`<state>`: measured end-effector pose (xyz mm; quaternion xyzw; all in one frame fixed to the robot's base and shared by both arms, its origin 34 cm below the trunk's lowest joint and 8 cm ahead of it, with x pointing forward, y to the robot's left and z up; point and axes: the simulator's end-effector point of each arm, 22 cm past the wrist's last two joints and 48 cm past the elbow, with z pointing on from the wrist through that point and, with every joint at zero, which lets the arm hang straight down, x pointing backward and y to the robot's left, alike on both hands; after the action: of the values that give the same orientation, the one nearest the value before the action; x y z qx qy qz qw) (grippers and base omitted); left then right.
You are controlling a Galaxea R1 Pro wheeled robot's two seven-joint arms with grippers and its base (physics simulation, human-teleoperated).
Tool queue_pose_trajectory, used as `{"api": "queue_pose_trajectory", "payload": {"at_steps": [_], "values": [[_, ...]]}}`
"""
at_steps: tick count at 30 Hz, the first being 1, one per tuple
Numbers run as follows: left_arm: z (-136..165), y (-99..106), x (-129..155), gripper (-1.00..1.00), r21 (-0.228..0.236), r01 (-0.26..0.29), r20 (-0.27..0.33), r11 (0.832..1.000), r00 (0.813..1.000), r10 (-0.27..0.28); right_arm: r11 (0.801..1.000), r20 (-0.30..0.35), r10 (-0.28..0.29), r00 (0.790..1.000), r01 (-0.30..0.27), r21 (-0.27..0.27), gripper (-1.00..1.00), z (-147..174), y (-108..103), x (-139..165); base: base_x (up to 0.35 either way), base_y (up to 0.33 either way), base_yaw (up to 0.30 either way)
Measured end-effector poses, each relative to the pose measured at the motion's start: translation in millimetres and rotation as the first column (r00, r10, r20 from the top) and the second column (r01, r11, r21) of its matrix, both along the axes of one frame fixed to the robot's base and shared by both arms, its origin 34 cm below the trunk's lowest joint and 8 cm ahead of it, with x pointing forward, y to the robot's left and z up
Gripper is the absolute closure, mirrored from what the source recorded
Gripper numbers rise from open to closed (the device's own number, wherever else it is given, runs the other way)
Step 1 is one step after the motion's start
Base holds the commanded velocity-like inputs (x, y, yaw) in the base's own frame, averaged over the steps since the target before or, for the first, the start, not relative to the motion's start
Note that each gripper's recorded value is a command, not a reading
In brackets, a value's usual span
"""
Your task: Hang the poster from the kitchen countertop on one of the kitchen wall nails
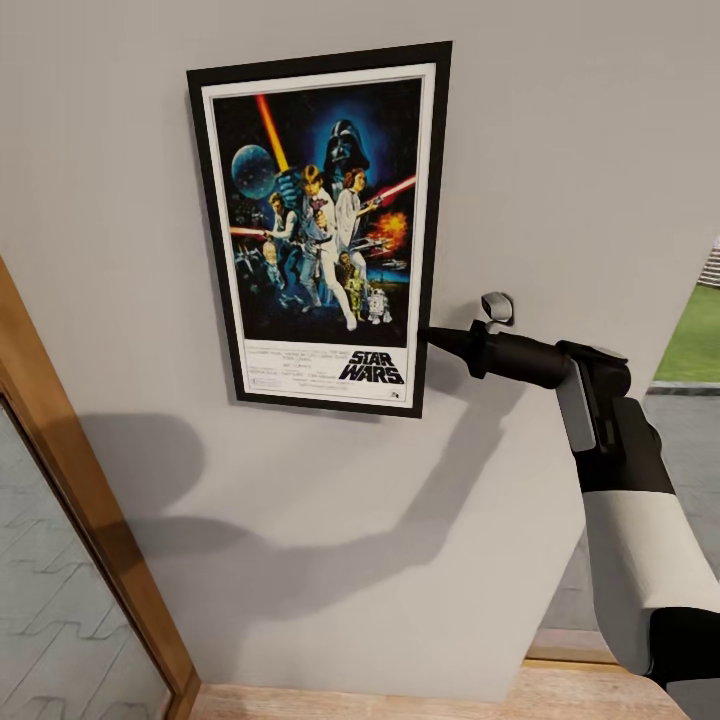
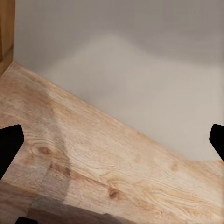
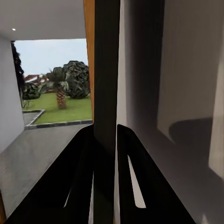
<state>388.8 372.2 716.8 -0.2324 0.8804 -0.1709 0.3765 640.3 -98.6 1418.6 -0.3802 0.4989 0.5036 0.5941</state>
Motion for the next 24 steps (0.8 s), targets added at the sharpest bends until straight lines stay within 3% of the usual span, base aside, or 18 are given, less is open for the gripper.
{"api": "queue_pose_trajectory", "payload": {"at_steps": [24], "values": [[-1.7,-6.3,-0.8,-1.0,-0.007,0.0,-0.002,1.0,1.0,0.0,1.0,-0.01,-0.003,1.0,0.003,-0.003,1.0,-3.7,-0.3,1.4,0.0,0.0,0.0]]}}
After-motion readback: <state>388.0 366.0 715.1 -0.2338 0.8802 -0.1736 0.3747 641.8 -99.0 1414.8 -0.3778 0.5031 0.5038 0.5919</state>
